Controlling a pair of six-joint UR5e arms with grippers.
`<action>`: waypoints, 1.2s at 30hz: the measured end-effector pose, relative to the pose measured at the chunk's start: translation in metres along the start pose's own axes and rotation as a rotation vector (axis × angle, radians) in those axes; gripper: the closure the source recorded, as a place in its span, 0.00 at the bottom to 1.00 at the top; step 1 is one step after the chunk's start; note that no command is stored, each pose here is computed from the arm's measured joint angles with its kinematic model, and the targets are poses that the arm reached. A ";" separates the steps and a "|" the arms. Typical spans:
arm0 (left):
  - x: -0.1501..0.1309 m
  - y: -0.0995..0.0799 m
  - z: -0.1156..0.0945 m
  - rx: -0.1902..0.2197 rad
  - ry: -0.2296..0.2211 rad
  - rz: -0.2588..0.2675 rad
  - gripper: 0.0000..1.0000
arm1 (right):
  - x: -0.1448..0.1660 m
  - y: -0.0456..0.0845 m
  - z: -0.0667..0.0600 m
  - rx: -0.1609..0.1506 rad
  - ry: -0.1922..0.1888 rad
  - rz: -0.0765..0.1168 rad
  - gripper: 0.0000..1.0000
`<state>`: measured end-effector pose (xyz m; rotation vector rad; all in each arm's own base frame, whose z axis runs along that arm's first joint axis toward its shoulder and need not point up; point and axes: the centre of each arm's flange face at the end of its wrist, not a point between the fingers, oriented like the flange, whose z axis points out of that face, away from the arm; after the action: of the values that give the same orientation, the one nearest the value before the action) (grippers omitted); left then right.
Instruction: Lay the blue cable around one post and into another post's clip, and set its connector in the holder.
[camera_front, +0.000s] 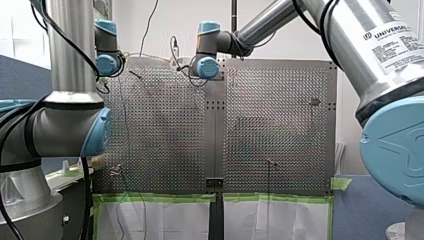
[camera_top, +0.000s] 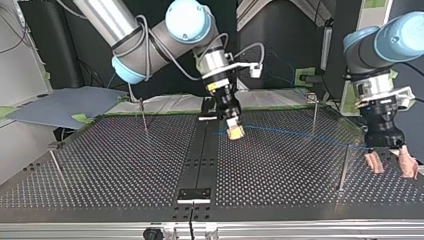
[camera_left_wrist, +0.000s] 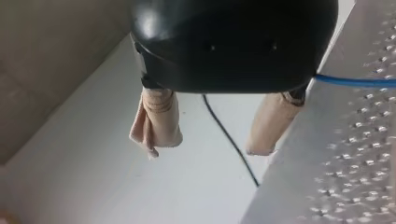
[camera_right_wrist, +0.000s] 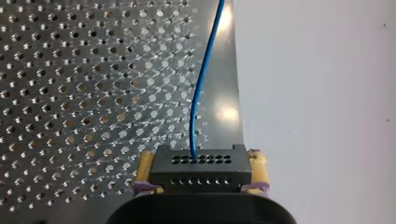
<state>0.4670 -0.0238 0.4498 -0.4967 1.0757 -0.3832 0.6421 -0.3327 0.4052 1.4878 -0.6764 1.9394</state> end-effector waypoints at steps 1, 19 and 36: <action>-0.002 0.000 0.002 0.002 -0.006 -0.002 0.00 | 0.000 0.000 0.001 0.000 0.001 0.000 1.00; 0.002 0.031 0.050 -0.005 -0.008 -0.004 0.00 | 0.009 -0.008 0.028 0.010 0.021 0.002 1.00; 0.035 0.088 0.069 -0.032 0.067 0.019 0.00 | -0.014 -0.009 0.040 -0.002 0.007 -0.001 1.00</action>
<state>0.5489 0.0442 0.4017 -0.5043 1.1524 -0.3686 0.6777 -0.3573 0.4022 1.4795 -0.6739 1.9418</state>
